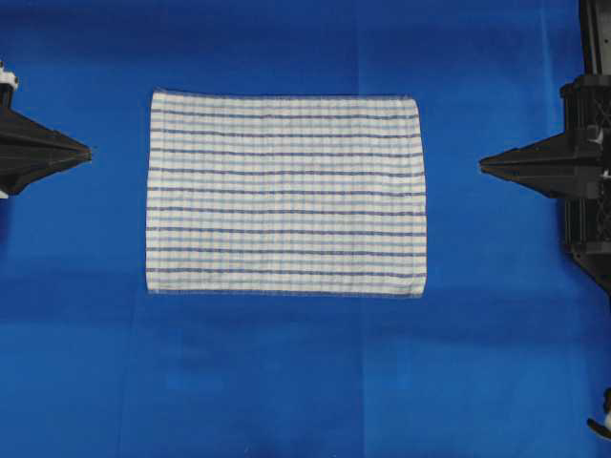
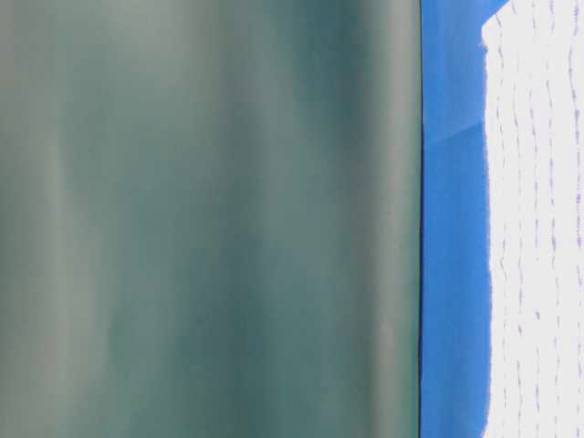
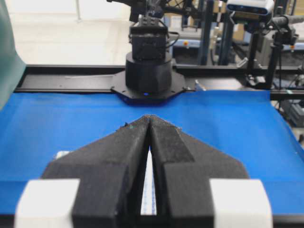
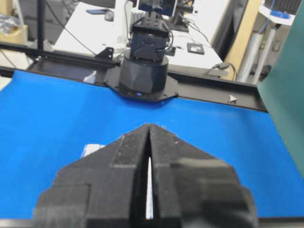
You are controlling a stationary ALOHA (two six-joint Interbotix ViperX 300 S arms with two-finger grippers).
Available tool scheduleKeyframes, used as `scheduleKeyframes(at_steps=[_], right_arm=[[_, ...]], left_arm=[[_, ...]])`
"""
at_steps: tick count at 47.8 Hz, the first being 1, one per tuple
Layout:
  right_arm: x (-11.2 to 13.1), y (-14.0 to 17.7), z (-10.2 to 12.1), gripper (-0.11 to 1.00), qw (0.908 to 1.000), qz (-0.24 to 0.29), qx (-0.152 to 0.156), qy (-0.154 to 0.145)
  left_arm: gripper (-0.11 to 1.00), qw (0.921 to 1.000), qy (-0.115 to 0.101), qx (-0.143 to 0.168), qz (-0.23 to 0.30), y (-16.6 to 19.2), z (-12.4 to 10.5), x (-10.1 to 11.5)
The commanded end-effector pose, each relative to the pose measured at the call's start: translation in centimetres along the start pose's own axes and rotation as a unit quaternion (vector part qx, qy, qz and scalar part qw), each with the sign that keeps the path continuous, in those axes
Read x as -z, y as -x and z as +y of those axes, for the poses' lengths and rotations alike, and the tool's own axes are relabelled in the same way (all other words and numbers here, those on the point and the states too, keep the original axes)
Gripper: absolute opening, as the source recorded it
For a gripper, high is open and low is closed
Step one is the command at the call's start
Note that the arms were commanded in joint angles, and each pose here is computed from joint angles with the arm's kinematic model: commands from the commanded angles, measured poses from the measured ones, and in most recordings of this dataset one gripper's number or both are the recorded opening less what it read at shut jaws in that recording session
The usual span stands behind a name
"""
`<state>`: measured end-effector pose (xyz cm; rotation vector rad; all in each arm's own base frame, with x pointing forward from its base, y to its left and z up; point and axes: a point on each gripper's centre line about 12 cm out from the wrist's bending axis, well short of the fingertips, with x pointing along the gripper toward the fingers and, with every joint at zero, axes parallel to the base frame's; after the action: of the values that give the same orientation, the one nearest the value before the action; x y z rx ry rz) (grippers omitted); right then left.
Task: Fold the blue towel.
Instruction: 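Move both grippers to the towel's top corners and pinch them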
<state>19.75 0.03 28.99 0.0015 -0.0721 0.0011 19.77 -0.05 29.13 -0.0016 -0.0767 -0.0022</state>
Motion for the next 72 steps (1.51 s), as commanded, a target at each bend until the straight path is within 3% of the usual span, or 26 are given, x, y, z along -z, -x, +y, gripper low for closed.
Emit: scheduleKeyframes(at_steps=[1, 8, 16, 26, 32, 37, 45, 49, 53, 72], right_arm=[[-1.0, -0.6, -0.2, 0.01, 0.9999, -0.009, 0.005, 0.003], [-0.1, -1.4, -1.1, 0.01, 0.9987, 0.044, 0.027, -0.002], [1.6, -2.1, -3.5, 0.01, 0.9923, 0.091, 0.081, -0.021], [4.9, -2.8, -7.2, 0.01, 0.9730, 0.155, 0.162, -0.056], [7.3, -3.3, -9.0, 0.03, 0.9579, 0.198, 0.194, -0.075], [9.4, -3.6, -10.1, 0.15, 0.9461, 0.229, 0.212, -0.085], [12.0, -4.0, -11.4, 0.51, 0.9331, 0.258, 0.232, -0.095], [13.3, -4.1, -12.1, 0.69, 0.9252, 0.270, 0.245, -0.104], [14.6, -3.9, -12.9, 0.77, 0.9172, 0.277, 0.263, -0.114], [19.9, -4.5, -14.6, 0.75, 0.8945, 0.308, 0.296, -0.131]], left_arm=[[0.00, 0.9999, 0.011, -0.006, 0.004, -0.3, 0.2, -0.1], [0.00, 0.9997, 0.008, -0.019, 0.012, -0.3, 0.7, 0.2], [0.00, 0.9971, 0.007, -0.055, 0.052, -0.7, 2.2, 1.8], [0.00, 0.9858, 0.014, -0.112, 0.124, -1.7, 4.9, 5.1], [0.02, 0.9740, 0.023, -0.147, 0.171, -2.2, 6.7, 7.4], [0.20, 0.9649, 0.033, -0.172, 0.195, -2.5, 8.1, 8.8], [0.64, 0.9506, 0.044, -0.209, 0.225, -2.7, 10.2, 11.2], [0.79, 0.9439, 0.049, -0.221, 0.240, -2.7, 11.0, 12.5], [0.82, 0.9372, 0.053, -0.233, 0.254, -2.6, 11.8, 13.8], [0.81, 0.9123, 0.071, -0.267, 0.302, -2.5, 14.2, 18.8]])
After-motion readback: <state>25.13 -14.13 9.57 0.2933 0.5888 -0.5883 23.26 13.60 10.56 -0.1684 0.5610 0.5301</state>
